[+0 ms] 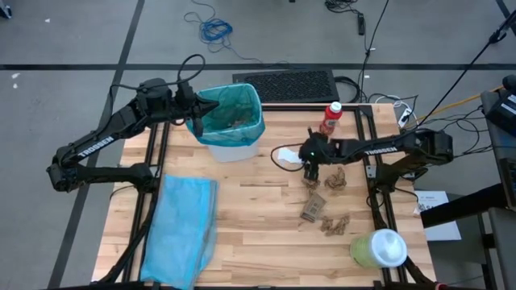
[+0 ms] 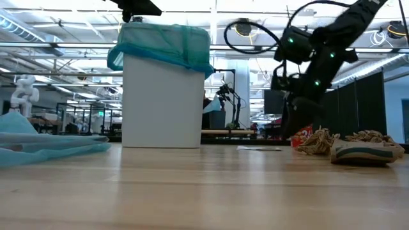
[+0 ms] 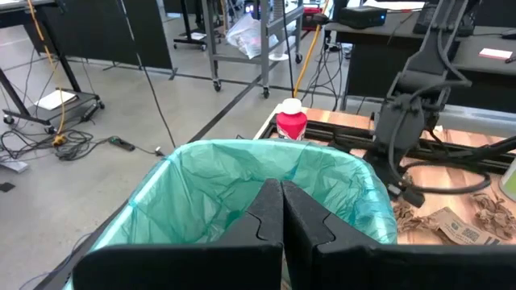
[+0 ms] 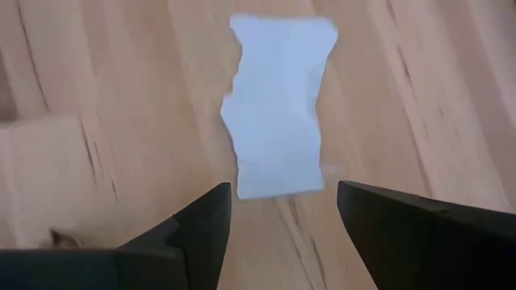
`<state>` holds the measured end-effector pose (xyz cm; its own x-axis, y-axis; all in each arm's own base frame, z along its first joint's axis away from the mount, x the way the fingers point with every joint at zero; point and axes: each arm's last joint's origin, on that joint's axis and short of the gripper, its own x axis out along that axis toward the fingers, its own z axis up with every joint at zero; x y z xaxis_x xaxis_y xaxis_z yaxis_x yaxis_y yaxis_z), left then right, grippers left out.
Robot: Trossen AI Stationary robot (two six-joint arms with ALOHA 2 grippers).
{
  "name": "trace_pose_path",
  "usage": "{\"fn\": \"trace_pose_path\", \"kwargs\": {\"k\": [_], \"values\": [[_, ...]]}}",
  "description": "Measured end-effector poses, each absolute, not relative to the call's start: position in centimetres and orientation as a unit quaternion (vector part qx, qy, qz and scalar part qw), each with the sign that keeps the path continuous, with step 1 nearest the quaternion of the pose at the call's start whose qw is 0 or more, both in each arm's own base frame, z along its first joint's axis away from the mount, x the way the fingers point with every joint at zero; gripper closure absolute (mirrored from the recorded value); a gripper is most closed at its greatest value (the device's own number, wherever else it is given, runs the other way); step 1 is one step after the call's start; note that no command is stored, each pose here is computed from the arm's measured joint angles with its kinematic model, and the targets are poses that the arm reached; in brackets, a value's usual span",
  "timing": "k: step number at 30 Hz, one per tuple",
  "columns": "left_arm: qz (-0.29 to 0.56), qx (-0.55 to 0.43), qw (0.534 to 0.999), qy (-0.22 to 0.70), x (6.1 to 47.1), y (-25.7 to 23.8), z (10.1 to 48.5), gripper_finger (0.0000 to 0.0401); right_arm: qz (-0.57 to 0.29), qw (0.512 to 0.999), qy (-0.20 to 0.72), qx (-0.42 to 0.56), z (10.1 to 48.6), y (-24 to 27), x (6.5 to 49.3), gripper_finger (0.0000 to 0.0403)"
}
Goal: Place trash/remove bag and relplace
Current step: Put the white paper into the trash bin
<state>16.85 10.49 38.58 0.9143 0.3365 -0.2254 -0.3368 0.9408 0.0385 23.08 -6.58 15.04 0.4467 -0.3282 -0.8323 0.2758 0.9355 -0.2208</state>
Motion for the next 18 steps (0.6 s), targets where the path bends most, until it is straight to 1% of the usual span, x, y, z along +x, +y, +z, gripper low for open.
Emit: {"fn": "trace_pose_path", "kwargs": {"k": [6, 12, 18], "values": [[0.172, -0.001, 0.978, 0.116, 16.9, 10.5, 38.6, 0.0401, -0.159, 0.854, 0.491, -0.069, 14.1, -5.6, 22.8, 0.0184], [0.172, -0.001, 0.978, 0.117, 16.8, 10.5, 38.5, 0.0401, -0.167, 0.844, 0.494, -0.129, 14.1, -4.9, 23.1, 0.0184], [0.172, -0.002, 0.978, 0.118, 16.8, 10.5, 38.5, 0.0401, -0.146, 0.829, 0.517, -0.153, 12.7, -4.5, 23.5, 0.0184]]}}
